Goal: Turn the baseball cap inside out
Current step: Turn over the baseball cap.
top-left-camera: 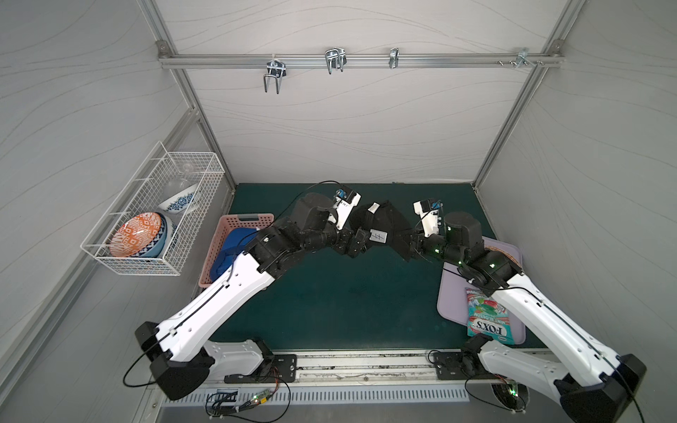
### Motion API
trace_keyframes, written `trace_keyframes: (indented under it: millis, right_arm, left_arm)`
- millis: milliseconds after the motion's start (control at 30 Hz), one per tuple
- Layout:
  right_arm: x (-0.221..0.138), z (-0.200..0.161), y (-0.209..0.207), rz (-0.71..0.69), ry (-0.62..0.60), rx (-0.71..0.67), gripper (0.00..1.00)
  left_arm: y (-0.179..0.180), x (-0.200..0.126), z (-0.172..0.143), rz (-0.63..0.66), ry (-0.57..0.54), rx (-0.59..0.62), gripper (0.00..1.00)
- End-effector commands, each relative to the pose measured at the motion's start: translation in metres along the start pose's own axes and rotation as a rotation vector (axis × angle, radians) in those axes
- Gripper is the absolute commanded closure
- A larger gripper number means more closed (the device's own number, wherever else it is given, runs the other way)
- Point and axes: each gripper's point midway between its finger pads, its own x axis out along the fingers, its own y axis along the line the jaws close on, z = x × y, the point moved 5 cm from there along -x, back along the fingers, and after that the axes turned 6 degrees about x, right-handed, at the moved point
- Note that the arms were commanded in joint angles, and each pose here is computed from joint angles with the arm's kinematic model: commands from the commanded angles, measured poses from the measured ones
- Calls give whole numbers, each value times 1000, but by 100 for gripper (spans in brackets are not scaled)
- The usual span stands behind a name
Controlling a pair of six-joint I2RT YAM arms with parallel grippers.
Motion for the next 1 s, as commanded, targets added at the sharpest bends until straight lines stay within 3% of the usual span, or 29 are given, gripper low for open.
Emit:
trace_keyframes:
  millis: [0, 200, 533, 733, 800, 967]
  right_arm:
    - [-8, 7, 9, 14, -20, -37, 100]
    - [-15, 0, 11, 39, 3, -63, 100]
    - [-24, -7, 20, 94, 54, -137, 100]
    - [-34, -8, 17, 100, 100, -187, 100]
    - [-41, -5, 21, 204, 111, -157, 100]
    - [-59, 6, 28, 423, 178, -62, 100]
  left_arm:
    - [5, 1, 38, 72, -130, 38, 0]
    - [-1, 29, 43, 22, -93, 22, 3]
    - [5, 48, 28, 59, 39, 78, 44]
    - [15, 34, 17, 84, 52, 83, 80]
    - [22, 34, 4, 48, 94, 37, 89]
    - [32, 23, -21, -111, 106, -58, 96]
